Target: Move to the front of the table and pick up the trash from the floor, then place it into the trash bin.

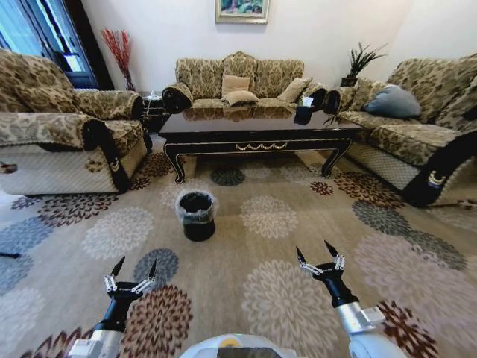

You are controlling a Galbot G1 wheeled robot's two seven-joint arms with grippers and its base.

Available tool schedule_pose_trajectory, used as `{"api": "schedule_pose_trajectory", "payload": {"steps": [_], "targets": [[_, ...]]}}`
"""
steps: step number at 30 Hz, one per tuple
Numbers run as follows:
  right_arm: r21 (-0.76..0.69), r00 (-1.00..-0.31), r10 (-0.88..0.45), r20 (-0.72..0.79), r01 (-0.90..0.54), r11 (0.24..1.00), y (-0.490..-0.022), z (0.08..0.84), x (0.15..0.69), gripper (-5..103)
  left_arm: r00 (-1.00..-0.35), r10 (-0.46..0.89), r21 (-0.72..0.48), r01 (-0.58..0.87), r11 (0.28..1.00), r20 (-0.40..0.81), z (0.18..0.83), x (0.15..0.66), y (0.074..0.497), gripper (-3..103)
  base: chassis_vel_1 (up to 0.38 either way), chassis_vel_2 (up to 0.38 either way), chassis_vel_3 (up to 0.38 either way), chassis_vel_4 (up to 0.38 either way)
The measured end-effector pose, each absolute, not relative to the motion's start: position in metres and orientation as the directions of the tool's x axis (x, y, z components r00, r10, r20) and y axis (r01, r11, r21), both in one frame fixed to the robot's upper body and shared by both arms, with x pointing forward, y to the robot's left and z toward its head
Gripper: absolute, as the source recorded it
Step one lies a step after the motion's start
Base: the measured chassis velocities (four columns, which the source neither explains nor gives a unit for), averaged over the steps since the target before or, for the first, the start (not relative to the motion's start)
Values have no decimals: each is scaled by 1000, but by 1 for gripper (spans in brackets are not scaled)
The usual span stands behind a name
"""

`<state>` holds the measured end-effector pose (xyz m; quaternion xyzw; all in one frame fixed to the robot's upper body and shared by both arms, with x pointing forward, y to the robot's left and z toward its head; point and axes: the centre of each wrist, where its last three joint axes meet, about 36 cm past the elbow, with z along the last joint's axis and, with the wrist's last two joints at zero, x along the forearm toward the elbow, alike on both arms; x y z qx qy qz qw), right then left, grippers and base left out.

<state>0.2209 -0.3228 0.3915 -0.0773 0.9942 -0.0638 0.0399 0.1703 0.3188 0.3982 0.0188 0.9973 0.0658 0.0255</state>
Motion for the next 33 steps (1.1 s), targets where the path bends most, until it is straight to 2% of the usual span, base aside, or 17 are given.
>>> {"api": "schedule_pose_trajectory", "payload": {"steps": [33], "targets": [[-133, -985, -159, -69, -148, 980, -323, 391, 221, 100, -998, 41, 132, 34, 991, -49, 398, 170, 319, 100, 289, -287, -290, 290]]}}
